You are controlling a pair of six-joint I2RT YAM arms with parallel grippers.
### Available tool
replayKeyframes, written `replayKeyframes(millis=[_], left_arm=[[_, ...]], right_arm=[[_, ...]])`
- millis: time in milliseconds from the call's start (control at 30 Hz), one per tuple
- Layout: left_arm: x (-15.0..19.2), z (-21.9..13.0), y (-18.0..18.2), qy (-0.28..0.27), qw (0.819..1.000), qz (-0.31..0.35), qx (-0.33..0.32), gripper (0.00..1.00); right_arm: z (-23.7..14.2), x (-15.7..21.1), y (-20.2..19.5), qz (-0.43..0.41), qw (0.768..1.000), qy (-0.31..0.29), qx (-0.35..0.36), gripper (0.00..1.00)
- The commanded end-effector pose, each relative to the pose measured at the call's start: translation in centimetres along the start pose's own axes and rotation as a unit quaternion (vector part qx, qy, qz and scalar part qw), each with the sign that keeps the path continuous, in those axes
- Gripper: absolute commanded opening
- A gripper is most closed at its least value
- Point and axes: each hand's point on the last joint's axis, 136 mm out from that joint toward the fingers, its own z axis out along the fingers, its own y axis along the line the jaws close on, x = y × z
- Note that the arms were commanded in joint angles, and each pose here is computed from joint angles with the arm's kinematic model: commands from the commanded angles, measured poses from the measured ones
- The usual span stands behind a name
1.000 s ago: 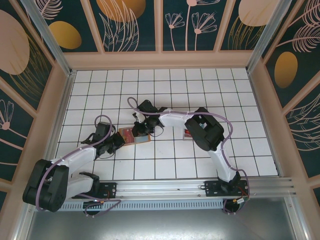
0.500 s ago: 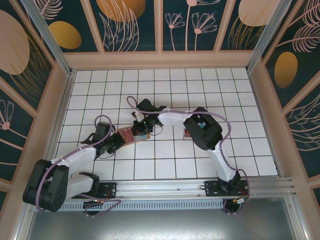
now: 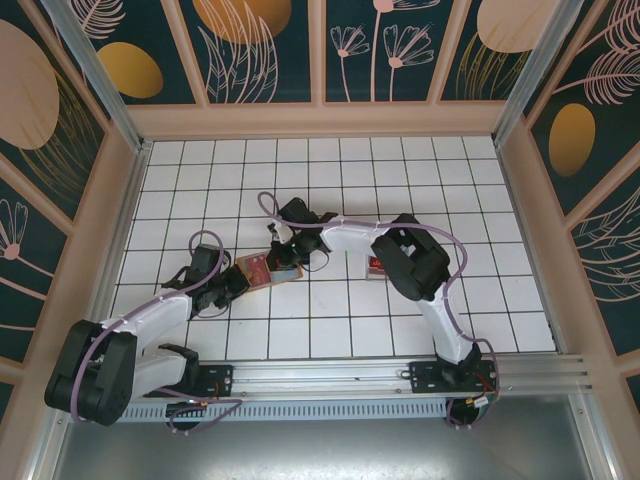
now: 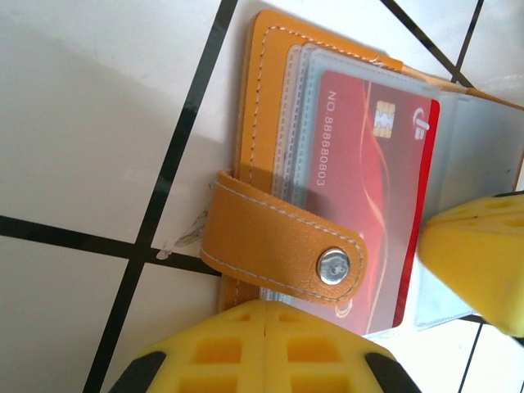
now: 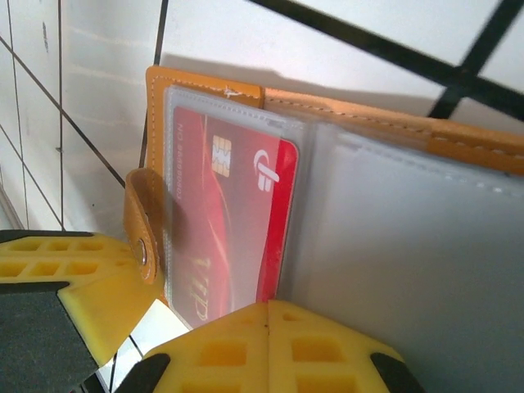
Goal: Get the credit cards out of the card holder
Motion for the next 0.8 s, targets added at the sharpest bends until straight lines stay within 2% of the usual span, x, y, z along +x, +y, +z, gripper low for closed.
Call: replayKeyframes(millis=[0,200,267,500,767], left_arm=[[-0.2,-0.2,0.0,-0.001,1.000,-0.003,-0.004,0.02],[-0.2,-0.2,-0.3,0.000,1.000,0.000,0.001,0.02],[-0.1,-0.2,-0.3,0.003,1.000,0.001,0.001,0.02],[0.0,0.0,-0.2,0.007,1.000,0.001,0.000,0.02],[0.1,0.0,-0.3,0.008,1.000,0.000,0.003,0.02]], right_arm=[[-1.6,-0.7,0.9,-0.007,1.000,-0.018,0.000,0.00],[-1.2,-0.6,1.2,-0.013,1.000,-0.013,0.001,0.00],[-0.9,-0.5,1.4,-0.016,1.000,-0.010,0.001,0.05],[0.4,-0.3,1.3,-0.023,1.000,0.002,0.008,0.13],[1.5,0.9,-0.2,-0.014,0.999,0.022,0.026,0.15]])
